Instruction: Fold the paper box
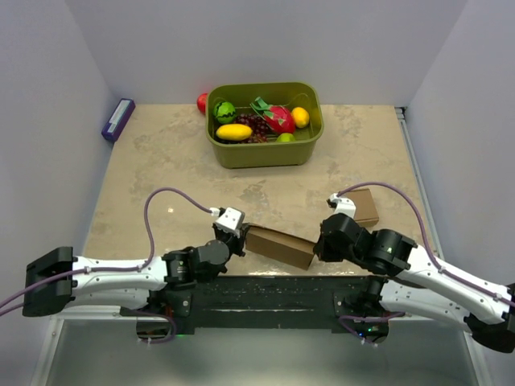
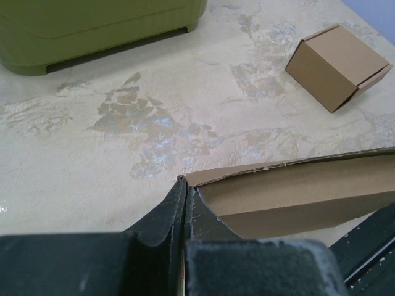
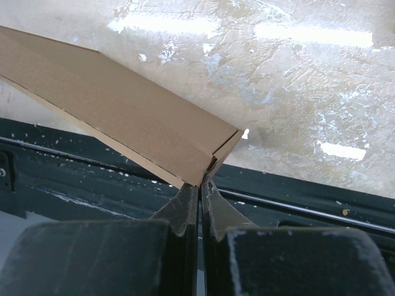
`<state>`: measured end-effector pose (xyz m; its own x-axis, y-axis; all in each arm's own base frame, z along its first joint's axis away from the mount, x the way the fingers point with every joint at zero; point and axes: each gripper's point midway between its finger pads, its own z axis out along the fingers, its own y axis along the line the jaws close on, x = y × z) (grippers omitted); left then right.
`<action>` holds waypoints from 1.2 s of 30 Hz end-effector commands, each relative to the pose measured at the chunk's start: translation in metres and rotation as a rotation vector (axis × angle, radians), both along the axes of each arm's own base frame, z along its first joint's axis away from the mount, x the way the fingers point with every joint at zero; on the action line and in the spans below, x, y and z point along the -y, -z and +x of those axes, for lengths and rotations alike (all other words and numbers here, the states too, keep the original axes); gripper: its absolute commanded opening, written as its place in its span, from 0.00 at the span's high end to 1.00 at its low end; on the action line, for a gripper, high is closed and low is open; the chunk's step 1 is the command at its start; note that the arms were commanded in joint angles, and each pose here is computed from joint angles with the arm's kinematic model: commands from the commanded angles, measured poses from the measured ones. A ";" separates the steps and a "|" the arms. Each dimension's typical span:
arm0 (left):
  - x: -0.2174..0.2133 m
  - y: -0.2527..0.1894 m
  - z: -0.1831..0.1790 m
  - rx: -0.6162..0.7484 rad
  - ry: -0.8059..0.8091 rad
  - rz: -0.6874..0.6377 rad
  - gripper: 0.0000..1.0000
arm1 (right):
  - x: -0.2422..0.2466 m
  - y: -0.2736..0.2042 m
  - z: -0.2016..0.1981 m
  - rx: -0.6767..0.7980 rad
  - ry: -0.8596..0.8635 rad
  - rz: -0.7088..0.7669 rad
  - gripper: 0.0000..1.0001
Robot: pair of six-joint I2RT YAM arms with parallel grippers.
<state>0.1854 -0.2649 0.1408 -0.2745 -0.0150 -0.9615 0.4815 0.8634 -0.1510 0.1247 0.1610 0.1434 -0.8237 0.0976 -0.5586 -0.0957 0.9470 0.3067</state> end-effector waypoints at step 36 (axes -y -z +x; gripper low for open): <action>-0.018 0.053 -0.027 -0.061 0.010 0.212 1.00 | 0.027 0.031 -0.005 -0.085 0.097 -0.117 1.00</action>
